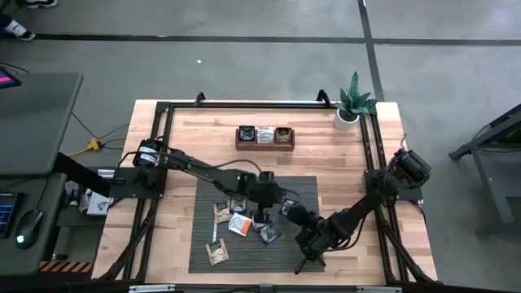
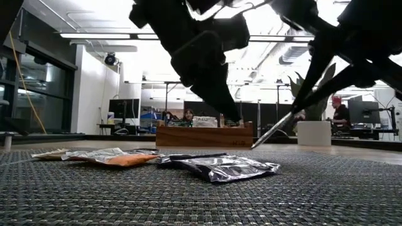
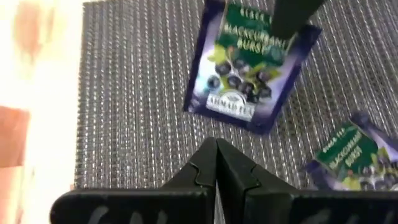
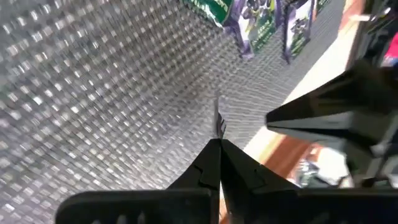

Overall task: Pick & Place Tea
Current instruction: Put the purple tea bag into the left compartment of the wooden organizer

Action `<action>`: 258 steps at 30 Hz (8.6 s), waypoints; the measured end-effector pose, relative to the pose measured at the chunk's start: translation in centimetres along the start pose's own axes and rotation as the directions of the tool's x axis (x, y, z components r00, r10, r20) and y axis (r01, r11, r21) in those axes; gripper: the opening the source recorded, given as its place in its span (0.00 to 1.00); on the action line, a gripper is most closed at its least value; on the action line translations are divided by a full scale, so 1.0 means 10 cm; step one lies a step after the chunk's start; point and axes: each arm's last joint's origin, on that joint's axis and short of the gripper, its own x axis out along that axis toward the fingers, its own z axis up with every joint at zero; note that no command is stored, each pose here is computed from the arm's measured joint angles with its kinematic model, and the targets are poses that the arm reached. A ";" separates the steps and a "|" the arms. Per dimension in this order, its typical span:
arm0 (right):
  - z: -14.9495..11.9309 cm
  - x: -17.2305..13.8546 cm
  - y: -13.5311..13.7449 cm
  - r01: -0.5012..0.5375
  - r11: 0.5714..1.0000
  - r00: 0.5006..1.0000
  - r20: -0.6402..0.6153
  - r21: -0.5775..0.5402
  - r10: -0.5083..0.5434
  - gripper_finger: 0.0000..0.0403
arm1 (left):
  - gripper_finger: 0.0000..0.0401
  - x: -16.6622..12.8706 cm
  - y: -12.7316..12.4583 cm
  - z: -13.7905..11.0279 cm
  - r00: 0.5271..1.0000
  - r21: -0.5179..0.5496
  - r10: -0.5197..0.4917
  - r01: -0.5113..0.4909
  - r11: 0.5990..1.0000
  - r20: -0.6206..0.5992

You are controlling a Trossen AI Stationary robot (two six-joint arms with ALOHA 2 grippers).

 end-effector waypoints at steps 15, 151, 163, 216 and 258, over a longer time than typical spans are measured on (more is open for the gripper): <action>0.00 -0.11 0.07 0.055 0.892 0.993 -0.067 -0.450 -0.095 0.00 | 0.00 -0.53 0.85 0.12 0.888 0.096 -0.438 0.428 0.898 0.141; 0.16 0.02 -0.41 0.346 0.840 0.914 -0.051 -0.417 -0.402 0.28 | 0.00 -0.31 0.97 0.15 0.725 0.117 -0.639 0.633 0.765 0.256; 0.11 -0.01 -0.36 0.452 0.892 0.879 -0.160 -0.017 -0.448 0.51 | 0.00 -0.29 1.03 0.14 0.802 0.165 -0.542 0.516 0.841 0.251; -0.13 0.15 -0.06 0.217 0.422 0.970 -0.147 0.880 -0.193 0.52 | 0.00 -0.91 1.75 -1.52 0.501 -0.392 0.373 -0.073 0.917 0.780; -0.10 0.15 -0.08 0.220 0.428 0.966 -0.135 0.876 -0.221 0.51 | 0.00 -0.52 2.11 -1.80 0.618 -0.632 0.553 -0.113 0.766 0.559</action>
